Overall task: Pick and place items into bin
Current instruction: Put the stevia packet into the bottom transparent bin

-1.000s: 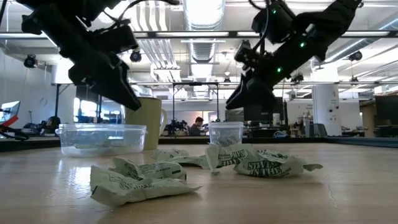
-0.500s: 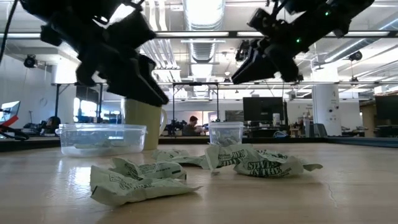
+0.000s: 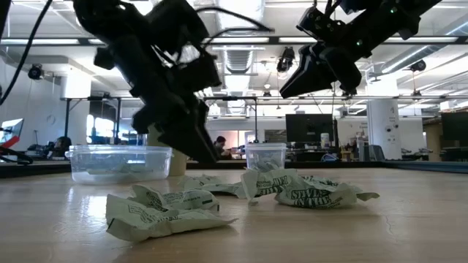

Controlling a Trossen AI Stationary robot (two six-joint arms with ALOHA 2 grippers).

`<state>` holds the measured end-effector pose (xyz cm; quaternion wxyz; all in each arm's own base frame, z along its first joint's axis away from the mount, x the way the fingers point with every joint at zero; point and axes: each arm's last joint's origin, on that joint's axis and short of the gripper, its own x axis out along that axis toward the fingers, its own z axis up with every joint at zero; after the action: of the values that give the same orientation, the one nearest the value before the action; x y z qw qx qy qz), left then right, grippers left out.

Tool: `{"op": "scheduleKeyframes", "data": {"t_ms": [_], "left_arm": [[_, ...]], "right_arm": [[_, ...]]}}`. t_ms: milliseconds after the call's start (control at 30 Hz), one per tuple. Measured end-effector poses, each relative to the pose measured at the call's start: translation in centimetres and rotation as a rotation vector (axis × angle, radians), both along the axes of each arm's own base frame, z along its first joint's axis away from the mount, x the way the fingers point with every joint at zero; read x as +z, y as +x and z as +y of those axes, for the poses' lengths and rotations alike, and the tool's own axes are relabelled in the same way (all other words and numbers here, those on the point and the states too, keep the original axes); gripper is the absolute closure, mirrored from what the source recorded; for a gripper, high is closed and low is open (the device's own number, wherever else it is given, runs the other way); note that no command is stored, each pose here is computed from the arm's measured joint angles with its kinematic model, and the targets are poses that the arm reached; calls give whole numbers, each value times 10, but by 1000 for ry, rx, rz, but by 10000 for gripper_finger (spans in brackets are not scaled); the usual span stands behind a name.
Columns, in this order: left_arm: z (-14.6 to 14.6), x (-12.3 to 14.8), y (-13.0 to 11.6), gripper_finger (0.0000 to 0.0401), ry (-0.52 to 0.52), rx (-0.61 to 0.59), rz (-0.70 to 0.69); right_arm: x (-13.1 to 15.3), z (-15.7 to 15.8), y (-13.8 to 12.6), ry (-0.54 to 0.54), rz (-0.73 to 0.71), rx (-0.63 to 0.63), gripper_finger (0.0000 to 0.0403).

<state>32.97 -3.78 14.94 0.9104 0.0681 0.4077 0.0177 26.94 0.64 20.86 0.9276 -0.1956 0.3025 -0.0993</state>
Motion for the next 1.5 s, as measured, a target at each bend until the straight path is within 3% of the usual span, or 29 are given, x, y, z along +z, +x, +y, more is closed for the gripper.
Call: {"op": "scheduleKeyframes", "data": {"t_ms": [567, 1133, 1500], "left_arm": [[3, -10, 3, 257, -137, -25, 63], [3, -1, 9, 257, -135, -25, 26], [-2, -7, 3, 257, -142, -86, 106]], "right_arm": [[-2, 0, -1, 13, 20, -11, 325], [-3, 0, -2, 15, 30, -13, 330], [-4, 0, -2, 23, 38, -19, 324]]}}
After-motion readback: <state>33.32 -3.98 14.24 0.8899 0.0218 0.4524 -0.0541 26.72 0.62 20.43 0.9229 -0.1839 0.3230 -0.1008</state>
